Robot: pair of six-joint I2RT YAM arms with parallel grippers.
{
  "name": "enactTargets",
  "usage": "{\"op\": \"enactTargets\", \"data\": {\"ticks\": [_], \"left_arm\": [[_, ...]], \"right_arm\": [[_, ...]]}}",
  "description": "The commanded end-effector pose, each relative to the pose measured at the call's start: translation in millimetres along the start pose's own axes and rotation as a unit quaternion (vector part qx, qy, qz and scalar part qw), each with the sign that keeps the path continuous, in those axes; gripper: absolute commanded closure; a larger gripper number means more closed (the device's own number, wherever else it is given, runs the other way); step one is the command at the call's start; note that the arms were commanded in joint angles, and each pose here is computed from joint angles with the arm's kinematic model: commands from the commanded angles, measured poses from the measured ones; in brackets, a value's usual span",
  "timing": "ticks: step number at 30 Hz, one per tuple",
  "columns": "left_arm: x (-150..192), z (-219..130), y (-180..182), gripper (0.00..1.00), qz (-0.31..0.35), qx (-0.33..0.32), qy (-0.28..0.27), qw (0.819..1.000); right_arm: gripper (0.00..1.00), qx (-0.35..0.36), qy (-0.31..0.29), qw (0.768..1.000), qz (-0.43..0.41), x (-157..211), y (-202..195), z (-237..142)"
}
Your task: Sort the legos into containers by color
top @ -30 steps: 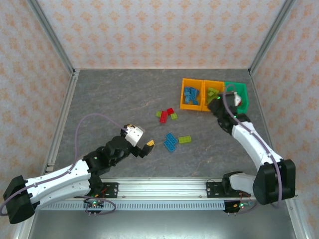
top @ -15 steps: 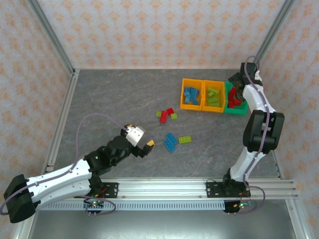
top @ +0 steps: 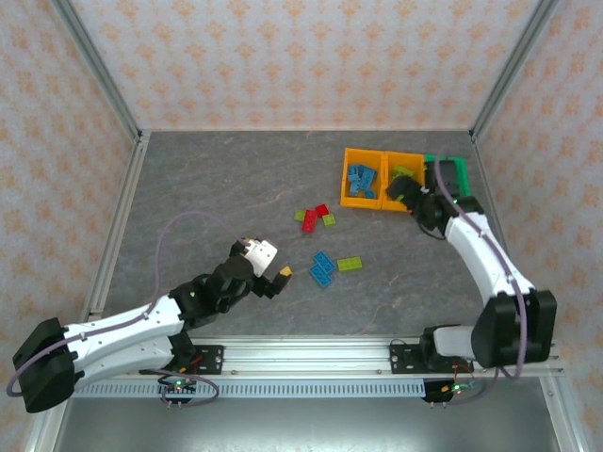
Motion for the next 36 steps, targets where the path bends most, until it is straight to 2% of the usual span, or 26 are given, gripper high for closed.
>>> {"op": "enactTargets", "data": {"ticks": [1,5,9,14,25,29,36], "left_arm": [[-20.7,-2.5,-7.9,0.0,-0.015,0.033,-0.026,0.999],[-20.5,-3.2,-11.4,0.0,-0.004,0.047,-0.03,0.998],[-17.7,-1.4,-10.3,0.0,-0.001,0.041,-0.025,0.999],[-17.4,-2.2,-8.1,0.0,0.0,0.033,-0.022,0.999],[-17.8,-4.3,-6.4,0.0,0.003,0.03,-0.023,0.999],[-18.1,-5.6,-5.5,0.0,0.002,0.029,-0.025,0.999],[-18.3,-6.3,-5.2,0.0,0.003,0.028,-0.027,0.999]], "right_arm": [[0.04,0.012,0.081,0.992,-0.095,60.7,2.4,-8.9],[0.01,0.021,0.138,0.977,-0.162,111.3,9.6,-7.7],[0.01,0.044,0.17,0.958,-0.226,138.8,14.6,0.9],[0.05,0.032,0.232,0.943,-0.236,170.2,16.0,29.0],[0.09,0.044,0.23,0.941,-0.243,173.0,23.7,72.1],[0.15,0.084,0.227,0.939,-0.245,171.3,16.2,87.3],[0.23,0.11,0.23,0.937,-0.239,176.6,3.7,94.7]]}}
Point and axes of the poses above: each hand's point on the last joint's axis, 136 mm out from that joint toward the fingers, its own z axis out along the fingers, its own y axis along the line the jaws close on, x = y × z, the point moved 4 cm from there along -z, back along the fingers, and after that the axes turned 1 degree about -z, right-handed, at the moved point
